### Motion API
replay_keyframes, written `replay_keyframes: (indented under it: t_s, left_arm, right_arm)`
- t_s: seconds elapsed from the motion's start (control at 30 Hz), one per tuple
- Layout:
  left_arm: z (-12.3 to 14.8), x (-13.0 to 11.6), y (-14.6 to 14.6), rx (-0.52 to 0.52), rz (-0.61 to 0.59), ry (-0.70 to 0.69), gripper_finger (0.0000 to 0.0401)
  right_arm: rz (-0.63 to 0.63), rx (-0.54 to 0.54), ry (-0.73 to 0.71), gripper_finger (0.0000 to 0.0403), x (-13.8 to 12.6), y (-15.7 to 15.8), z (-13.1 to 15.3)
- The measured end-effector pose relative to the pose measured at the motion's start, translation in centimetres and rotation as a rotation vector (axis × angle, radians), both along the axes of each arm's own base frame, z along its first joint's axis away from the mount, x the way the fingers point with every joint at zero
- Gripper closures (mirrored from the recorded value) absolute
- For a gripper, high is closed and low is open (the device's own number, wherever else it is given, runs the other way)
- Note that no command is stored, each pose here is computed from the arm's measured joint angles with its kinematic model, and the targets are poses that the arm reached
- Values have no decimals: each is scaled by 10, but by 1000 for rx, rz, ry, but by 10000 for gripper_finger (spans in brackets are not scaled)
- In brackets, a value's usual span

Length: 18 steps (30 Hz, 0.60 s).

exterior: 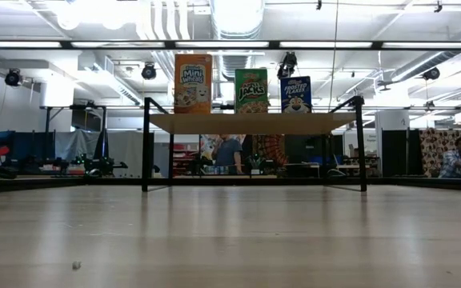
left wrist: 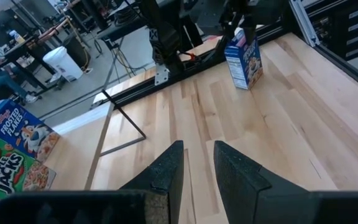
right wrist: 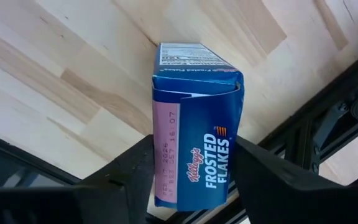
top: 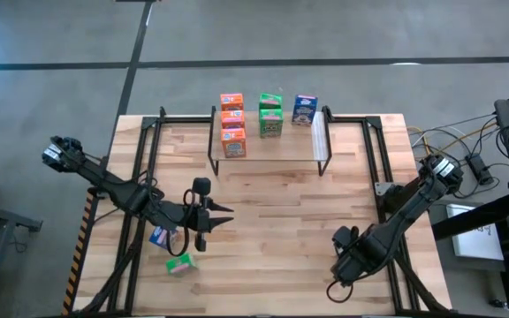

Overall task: Stack cereal on shelf
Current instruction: Put the right blue cereal box aligned with the other blue cereal box on the shelf

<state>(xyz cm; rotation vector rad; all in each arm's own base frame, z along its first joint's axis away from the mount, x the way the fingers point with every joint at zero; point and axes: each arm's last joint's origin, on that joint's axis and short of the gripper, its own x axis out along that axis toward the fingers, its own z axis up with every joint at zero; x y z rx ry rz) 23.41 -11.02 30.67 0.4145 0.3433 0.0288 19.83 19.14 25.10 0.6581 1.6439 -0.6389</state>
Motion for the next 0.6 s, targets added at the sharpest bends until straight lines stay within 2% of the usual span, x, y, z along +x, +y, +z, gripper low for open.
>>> replay_keyframes:
  t_s: [0.43, 0.6]
  left_arm:
    - [0, 0, 0, -14, 4, 0, 329]
    - [0, 0, 0, -17, 5, -1, 329]
  right_arm:
    - [10, 6, -10, 258, 2, -3, 1]
    - [14, 41, -61, 262, 9, -10, 15]
